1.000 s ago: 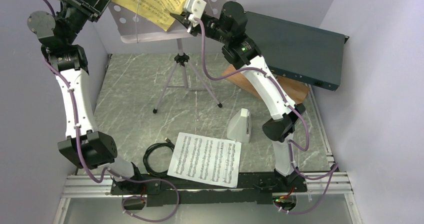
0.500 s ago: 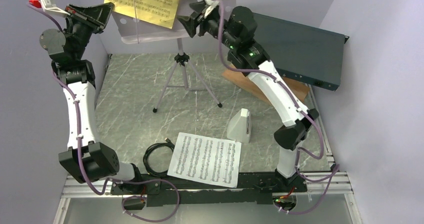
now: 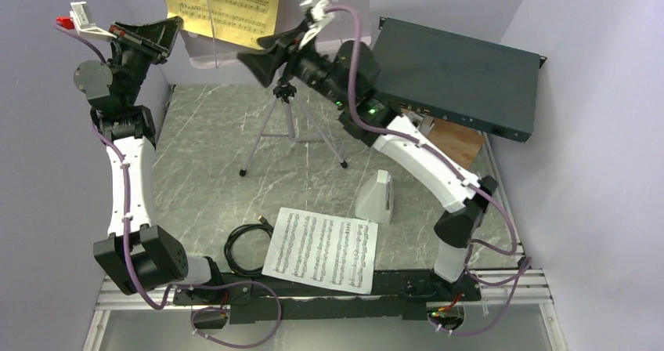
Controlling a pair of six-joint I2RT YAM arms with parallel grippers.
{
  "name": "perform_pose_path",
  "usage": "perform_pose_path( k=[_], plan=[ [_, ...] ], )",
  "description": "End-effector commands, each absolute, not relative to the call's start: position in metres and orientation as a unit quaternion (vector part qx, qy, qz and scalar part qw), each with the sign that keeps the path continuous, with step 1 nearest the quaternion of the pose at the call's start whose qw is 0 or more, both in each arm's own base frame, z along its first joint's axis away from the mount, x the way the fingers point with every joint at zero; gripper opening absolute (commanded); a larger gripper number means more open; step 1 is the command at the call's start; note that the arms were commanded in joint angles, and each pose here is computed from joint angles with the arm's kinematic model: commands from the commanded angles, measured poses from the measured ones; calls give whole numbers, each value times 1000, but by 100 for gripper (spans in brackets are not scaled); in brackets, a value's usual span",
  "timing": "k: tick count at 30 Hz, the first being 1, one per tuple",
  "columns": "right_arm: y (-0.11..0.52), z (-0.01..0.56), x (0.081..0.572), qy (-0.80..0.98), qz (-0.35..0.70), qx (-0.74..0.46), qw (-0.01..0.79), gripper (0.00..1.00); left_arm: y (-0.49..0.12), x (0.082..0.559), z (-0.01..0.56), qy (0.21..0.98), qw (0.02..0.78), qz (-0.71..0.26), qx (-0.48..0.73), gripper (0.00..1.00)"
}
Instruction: Set up the instrument practice props
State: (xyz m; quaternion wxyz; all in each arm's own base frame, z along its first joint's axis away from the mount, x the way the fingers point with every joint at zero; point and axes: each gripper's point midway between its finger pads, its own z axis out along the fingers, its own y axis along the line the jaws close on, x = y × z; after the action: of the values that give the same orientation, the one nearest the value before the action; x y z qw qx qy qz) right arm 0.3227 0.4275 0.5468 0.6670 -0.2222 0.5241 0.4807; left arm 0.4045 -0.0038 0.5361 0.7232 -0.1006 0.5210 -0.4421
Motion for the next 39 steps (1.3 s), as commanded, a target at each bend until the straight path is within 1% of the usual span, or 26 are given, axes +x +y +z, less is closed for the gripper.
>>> perform_pose_path(
  k=[1,7,9,11,16,17,19,23,26,33,39],
  plan=[
    [447,564,325,501,509,-199,671,66,-7,386,556,490,748,-439,-83,0],
    [466,556,343,498,517,-185,671,68,-6,385,550,492,747,-438,-91,0],
    [472,553,349,496,517,-183,673,67,-6,386,547,494,746,-437,-93,0],
    [477,553,352,490,518,-187,676,64,-6,385,545,494,746,-437,-94,0],
    [484,558,351,469,526,-196,682,49,-7,382,540,508,748,-418,-88,0],
    [484,558,352,468,526,-194,683,48,-7,382,539,513,747,-414,-87,0],
    [485,558,353,463,523,-198,688,48,-7,382,536,518,747,-408,-86,0],
    [487,556,358,463,511,-203,695,53,-6,383,526,534,741,-397,-88,0],
    [489,557,360,457,502,-210,704,53,-6,383,518,537,739,-395,-93,0],
    [494,560,364,437,485,-229,722,49,-7,383,512,537,737,-400,-89,0],
    [503,555,367,423,482,-244,727,49,-10,379,508,538,740,-396,-79,0]
  ],
)
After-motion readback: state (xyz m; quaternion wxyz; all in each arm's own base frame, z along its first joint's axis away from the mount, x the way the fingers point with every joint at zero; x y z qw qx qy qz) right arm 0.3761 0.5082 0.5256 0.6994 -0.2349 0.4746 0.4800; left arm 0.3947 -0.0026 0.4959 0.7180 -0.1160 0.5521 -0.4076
